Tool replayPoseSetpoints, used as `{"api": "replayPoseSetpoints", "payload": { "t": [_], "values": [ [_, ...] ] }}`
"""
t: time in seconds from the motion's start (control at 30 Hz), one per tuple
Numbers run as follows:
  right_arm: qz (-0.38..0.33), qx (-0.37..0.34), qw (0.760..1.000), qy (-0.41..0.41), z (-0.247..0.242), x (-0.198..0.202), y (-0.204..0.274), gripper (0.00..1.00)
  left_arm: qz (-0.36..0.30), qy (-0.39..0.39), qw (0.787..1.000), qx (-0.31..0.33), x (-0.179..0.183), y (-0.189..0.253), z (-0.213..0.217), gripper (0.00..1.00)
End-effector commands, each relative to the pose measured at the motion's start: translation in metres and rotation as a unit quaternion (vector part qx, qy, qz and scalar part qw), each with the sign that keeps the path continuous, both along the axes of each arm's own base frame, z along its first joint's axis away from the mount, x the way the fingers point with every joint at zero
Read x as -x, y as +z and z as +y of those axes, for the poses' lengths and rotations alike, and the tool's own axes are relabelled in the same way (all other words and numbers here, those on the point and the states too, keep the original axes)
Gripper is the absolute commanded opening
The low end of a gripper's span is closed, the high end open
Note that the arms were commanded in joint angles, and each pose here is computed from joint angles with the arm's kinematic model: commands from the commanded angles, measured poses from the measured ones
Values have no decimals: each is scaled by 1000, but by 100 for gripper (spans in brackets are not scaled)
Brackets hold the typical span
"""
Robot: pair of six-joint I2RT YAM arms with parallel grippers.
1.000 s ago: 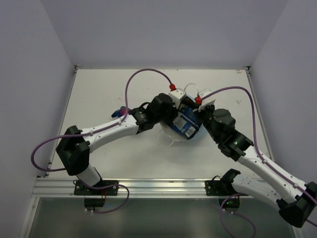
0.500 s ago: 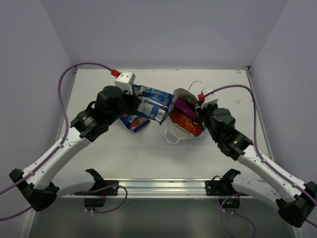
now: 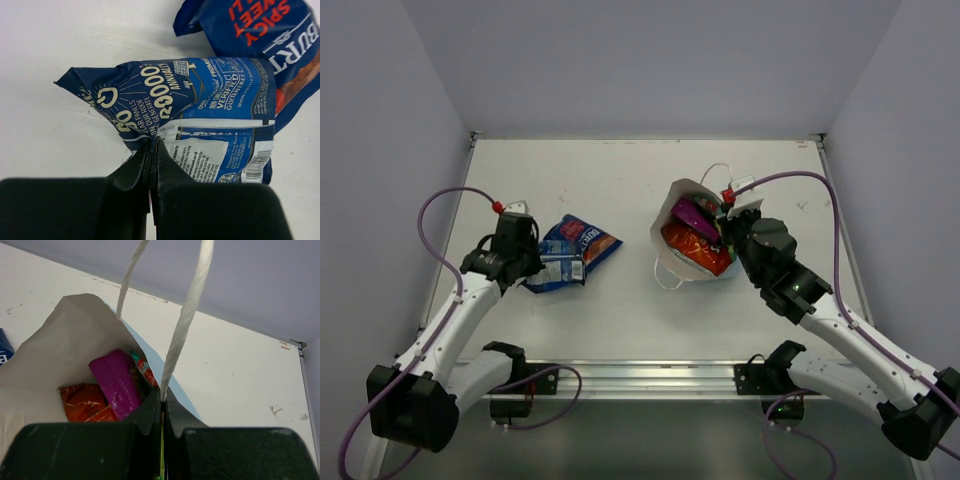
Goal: Take the snacks out of the paper bag
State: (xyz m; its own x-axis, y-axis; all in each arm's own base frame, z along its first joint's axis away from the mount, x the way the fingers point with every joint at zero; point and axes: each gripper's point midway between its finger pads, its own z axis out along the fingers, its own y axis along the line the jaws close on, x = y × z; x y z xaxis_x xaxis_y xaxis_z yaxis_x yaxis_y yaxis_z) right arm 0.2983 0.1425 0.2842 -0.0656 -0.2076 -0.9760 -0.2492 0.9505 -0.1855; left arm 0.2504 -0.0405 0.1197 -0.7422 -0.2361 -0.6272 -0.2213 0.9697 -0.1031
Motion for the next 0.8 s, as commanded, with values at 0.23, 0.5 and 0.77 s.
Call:
{"api": "replayPoseSetpoints", "payload": {
  "t": [0.23, 0.5, 0.77],
  "values": [
    [-16, -16, 1000, 8, 1, 3, 15, 0, -23, 21, 999, 42, 3, 2, -3, 45],
    [-23, -11, 998, 57, 13, 9, 22, 0, -152, -113, 977, 99, -28, 97, -46, 92],
    [-30, 8, 996, 84, 21, 11, 30, 0, -258, -318, 907, 95, -21, 191, -172, 91]
  ]
}}
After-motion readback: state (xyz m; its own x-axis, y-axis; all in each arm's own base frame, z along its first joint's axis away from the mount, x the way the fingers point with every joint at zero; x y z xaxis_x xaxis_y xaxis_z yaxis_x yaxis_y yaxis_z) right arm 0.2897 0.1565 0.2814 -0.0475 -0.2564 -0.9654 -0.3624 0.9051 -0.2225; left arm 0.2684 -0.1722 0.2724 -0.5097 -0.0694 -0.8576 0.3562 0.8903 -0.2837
